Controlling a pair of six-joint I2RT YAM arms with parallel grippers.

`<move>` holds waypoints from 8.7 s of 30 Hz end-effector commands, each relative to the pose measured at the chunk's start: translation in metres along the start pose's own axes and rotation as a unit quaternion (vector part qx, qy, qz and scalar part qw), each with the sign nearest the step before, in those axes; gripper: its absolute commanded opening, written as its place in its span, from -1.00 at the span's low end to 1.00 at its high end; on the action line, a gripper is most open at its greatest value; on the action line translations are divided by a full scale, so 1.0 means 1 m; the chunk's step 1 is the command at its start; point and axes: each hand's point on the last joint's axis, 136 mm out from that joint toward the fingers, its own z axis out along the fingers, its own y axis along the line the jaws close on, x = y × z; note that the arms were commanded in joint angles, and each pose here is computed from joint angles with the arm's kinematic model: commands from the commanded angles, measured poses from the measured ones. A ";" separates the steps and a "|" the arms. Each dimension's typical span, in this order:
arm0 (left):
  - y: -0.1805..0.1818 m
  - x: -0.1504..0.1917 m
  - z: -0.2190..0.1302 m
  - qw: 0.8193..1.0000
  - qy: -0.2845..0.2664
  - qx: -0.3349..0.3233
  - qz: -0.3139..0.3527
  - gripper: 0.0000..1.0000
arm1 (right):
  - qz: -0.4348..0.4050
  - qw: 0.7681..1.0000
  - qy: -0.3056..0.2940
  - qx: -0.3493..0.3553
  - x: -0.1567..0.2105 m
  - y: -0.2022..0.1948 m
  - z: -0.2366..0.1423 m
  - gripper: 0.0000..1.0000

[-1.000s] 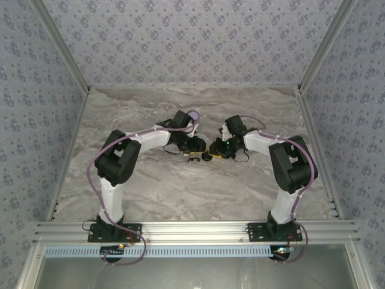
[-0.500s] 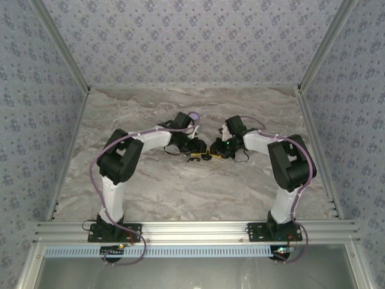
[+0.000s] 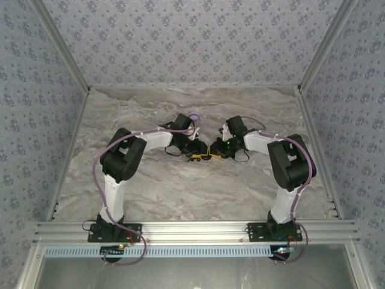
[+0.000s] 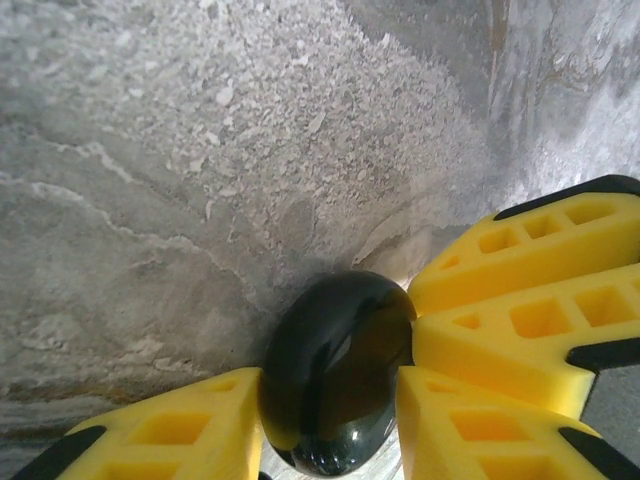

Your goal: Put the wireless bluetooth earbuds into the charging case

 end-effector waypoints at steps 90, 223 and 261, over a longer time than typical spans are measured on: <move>-0.180 0.002 -0.209 0.894 -0.283 0.242 0.250 -0.70 | -0.266 0.914 -0.163 -0.260 -0.003 0.162 -0.205 0.18; -0.182 0.078 -0.187 0.740 -0.279 0.167 0.589 -0.61 | -0.322 0.935 -0.125 -0.082 0.019 0.160 -0.191 0.24; -0.175 0.070 -0.200 0.764 -0.341 0.188 0.515 -0.56 | -0.223 0.967 -0.121 -0.004 0.014 0.080 -0.158 0.26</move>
